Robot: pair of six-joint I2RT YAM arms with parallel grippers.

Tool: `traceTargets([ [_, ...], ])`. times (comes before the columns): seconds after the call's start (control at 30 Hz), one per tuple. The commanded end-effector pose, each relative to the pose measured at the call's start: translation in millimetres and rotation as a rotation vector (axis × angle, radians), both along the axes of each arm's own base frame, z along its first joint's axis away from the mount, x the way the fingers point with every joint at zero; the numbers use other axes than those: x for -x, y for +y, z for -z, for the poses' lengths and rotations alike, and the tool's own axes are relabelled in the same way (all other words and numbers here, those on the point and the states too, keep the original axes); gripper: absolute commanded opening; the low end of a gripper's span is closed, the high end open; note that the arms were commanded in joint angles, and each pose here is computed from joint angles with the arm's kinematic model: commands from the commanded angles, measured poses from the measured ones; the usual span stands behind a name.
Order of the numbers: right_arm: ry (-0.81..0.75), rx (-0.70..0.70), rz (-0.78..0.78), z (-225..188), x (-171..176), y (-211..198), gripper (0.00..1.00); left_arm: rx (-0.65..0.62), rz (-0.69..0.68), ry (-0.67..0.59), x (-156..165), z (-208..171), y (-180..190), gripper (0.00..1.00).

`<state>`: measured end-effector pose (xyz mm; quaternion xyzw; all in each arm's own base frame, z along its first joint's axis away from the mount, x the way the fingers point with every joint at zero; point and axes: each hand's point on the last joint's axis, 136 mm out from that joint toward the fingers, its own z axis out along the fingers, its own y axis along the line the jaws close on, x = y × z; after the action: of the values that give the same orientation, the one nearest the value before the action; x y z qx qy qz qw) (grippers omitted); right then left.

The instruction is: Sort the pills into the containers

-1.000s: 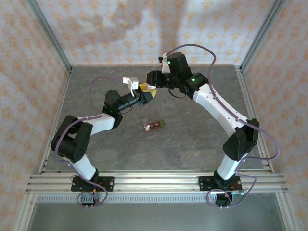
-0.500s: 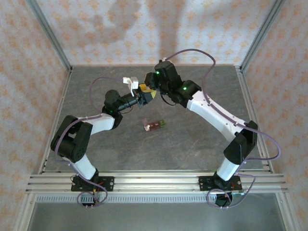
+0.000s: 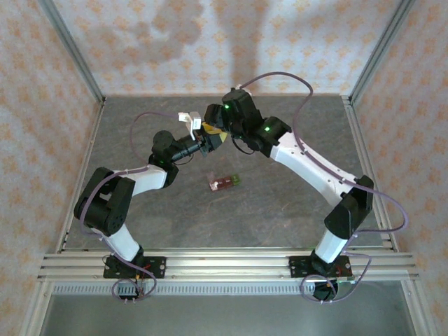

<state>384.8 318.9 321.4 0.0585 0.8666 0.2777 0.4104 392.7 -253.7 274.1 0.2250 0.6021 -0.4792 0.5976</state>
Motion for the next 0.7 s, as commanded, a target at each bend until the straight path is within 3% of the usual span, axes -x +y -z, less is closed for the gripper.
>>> traceTargets([
  [0.0,-0.055,-0.047,-0.054,-31,3,-18,0.76,0.006,-0.007,-0.063,-2,-10,-1,0.0],
  [0.17,-0.052,-0.027,-0.252,-28,2,-9,0.8,0.015,0.012,-0.06,1,-13,-3,0.0],
  [0.37,-0.027,-0.008,-0.342,-19,4,2,0.81,0.023,0.028,-0.058,2,-17,-4,0.0],
  [0.67,-0.002,-0.054,-0.382,-16,5,16,0.69,0.024,0.028,-0.059,4,-18,-3,0.0],
])
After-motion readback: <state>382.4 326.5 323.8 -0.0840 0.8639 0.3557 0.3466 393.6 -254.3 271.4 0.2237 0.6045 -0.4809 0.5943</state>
